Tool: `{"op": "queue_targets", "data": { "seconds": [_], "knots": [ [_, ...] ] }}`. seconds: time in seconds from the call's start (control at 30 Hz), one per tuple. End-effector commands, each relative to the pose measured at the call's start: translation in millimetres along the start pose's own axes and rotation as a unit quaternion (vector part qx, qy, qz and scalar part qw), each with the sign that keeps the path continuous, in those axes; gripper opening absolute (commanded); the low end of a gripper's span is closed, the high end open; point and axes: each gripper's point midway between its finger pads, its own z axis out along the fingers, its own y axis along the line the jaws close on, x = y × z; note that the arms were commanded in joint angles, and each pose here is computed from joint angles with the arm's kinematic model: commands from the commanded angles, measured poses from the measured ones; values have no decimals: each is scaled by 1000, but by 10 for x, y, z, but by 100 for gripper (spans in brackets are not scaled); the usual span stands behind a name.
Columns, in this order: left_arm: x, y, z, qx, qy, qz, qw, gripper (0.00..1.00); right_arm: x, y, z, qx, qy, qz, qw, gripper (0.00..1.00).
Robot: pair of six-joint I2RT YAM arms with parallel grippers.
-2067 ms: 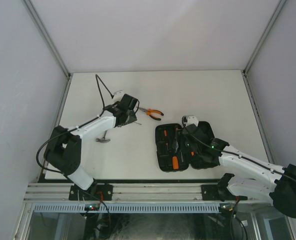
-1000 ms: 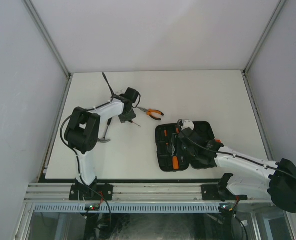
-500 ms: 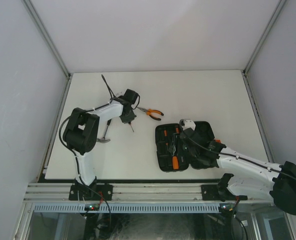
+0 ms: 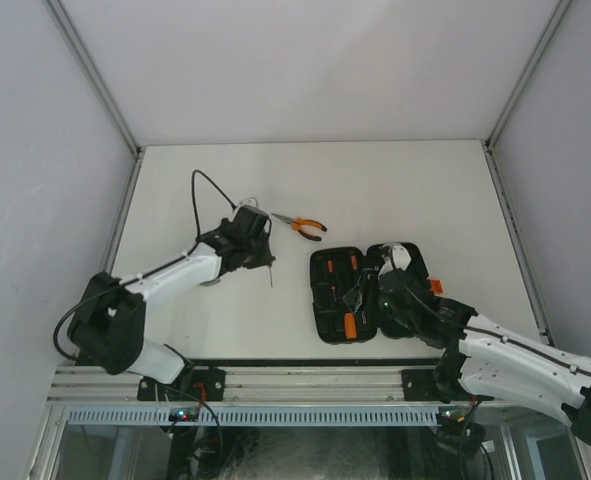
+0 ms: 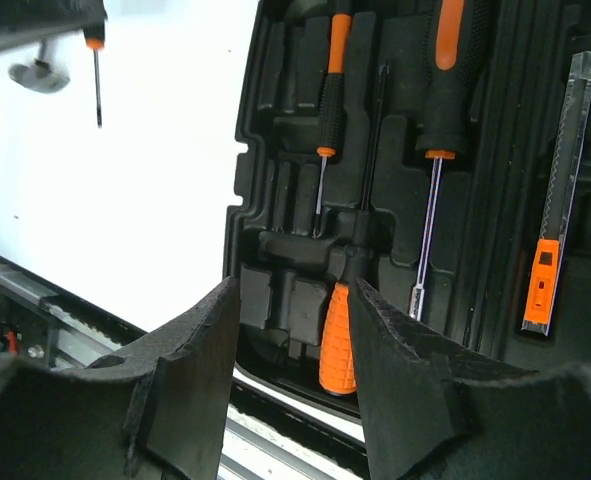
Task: Sort the tools into containers
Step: Pick up the screwdriver from the center of the board, then adjust the storage box at the center of the board.
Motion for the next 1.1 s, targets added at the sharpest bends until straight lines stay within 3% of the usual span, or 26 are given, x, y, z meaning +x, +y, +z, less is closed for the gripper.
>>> {"op": "queue_targets", "data": {
  "seconds": [0.0,0.3,0.47,0.7,1.07],
  "knots": [
    [262,-511,-397,132,-12,70,989,10,-216,74,-61,-18,-60,60,996,46],
    [870,-1246,-944,298,5,119,947,10,-201,17,-93,-57,-83,113,988,47],
    [1026,-1438,-1026,332,14,120,936,10,-156,-403,-36,10,-62,125,990,47],
    [1077,-1308,-895,292,21,94,952,9,-228,-946,17,97,-34,118,988,48],
    [1046,-949,-764,203,18,84,975,9,-56,-765,220,34,43,105,993,48]
  ]
}}
